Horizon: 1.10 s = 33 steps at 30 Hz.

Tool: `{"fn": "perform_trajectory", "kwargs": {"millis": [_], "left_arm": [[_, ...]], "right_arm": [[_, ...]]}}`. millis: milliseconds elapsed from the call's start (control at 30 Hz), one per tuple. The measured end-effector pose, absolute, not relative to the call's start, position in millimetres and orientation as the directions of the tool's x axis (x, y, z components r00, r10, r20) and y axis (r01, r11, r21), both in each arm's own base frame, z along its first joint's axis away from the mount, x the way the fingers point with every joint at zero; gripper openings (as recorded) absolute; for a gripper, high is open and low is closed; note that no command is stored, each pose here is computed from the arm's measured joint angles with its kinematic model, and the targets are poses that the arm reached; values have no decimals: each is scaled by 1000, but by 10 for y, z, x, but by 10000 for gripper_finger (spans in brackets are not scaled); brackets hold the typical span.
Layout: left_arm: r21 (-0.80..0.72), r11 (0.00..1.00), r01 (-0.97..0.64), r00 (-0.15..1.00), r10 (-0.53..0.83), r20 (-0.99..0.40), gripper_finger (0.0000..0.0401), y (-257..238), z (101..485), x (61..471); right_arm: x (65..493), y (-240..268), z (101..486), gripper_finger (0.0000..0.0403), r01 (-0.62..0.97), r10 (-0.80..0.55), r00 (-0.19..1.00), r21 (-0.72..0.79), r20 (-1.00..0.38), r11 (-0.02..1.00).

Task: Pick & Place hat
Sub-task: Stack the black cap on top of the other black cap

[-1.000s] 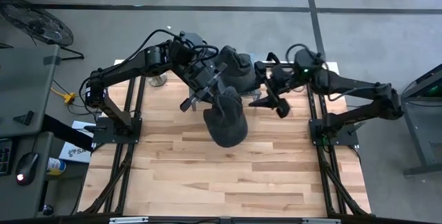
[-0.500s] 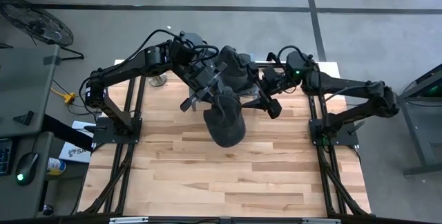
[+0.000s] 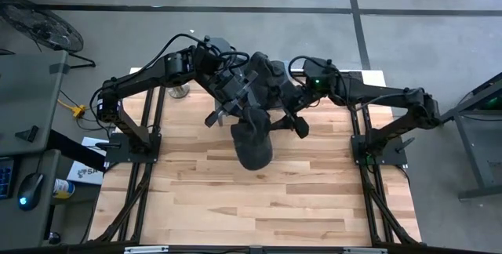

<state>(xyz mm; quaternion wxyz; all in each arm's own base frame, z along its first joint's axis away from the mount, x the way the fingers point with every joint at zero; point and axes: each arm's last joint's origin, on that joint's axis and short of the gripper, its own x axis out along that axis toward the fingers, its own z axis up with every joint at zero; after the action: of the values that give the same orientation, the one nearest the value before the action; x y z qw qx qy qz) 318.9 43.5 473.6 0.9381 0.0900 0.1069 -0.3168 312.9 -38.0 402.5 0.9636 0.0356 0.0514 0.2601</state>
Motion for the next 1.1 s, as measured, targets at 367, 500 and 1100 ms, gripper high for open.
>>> {"fn": "perform_trajectory", "kwargs": {"millis": [367, 500, 1100], "left_arm": [[99, 783, 614, 775, -576, -260, 22, 434, 4733, 3188], [101, 782, 614, 775, -575, -260, 22, 434, 4733, 3188], [-99, 905, 413, 866, -424, -265, 125, 482, 4766, 3221]], "right_arm": [[3130, -366, 4044, 130, -502, 509, 858, 105, -68, 859], [3130, -363, 4044, 55, -505, 513, 856, 106, -68, 857], [3062, -383, 4086, 3, -399, 410, 908, 121, -83, 909]]}}
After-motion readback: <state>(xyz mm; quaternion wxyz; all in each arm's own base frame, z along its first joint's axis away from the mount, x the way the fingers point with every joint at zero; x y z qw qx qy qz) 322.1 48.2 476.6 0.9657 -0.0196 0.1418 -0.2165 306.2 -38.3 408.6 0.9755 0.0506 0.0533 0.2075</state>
